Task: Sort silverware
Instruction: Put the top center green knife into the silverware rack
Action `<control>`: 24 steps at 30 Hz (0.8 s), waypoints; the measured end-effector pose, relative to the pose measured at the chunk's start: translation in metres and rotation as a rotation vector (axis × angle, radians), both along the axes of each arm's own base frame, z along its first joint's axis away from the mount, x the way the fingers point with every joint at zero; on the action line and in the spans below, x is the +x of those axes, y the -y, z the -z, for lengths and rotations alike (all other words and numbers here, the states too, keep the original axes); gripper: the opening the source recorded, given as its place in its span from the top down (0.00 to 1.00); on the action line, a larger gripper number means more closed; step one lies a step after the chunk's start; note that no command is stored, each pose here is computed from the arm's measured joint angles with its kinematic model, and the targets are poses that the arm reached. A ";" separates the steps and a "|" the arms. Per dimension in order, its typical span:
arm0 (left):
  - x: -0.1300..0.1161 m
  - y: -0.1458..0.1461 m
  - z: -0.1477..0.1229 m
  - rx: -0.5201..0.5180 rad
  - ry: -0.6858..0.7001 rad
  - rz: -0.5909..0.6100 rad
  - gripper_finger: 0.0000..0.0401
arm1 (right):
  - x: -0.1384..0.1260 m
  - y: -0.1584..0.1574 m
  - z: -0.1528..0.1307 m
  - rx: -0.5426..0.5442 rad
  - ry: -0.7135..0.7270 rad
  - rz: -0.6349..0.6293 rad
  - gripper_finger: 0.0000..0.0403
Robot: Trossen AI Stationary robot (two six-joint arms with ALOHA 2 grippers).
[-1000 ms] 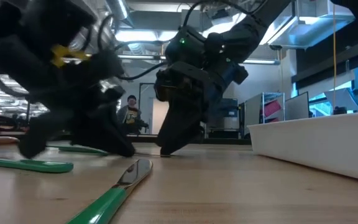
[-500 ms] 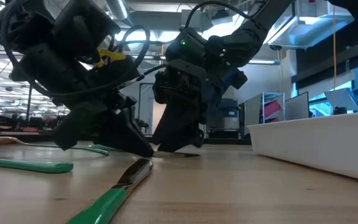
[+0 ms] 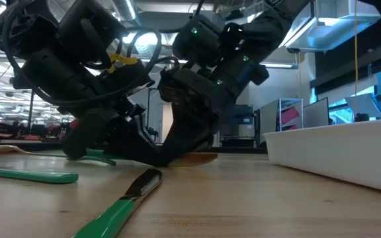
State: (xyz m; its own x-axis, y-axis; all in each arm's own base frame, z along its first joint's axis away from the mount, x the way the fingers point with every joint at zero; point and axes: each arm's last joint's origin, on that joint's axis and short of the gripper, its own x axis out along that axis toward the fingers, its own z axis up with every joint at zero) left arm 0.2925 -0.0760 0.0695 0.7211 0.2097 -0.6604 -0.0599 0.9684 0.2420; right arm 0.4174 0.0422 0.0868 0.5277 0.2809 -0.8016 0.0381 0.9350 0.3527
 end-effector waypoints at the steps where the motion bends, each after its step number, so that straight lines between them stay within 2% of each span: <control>1: 0.000 0.000 0.000 0.002 0.000 0.001 1.00 | -0.001 -0.001 0.000 -0.012 -0.005 -0.001 0.83; 5: -0.002 0.003 -0.005 0.004 -0.004 0.015 1.00 | -0.003 -0.005 0.001 -0.073 -0.026 0.010 0.92; 10: -0.012 0.008 -0.021 0.032 -0.047 0.060 0.98 | -0.004 -0.006 0.001 -0.112 -0.042 0.040 0.96; 17: -0.035 0.008 -0.045 0.017 -0.160 0.040 0.78 | -0.004 -0.005 0.001 -0.142 -0.038 0.059 0.99; 20: -0.039 0.006 -0.053 -0.024 -0.156 0.004 0.69 | -0.004 -0.005 0.001 -0.156 -0.035 0.068 0.99; 24: -0.040 0.003 -0.056 -0.012 -0.150 -0.029 0.62 | -0.003 -0.004 -0.001 -0.178 -0.027 0.066 0.99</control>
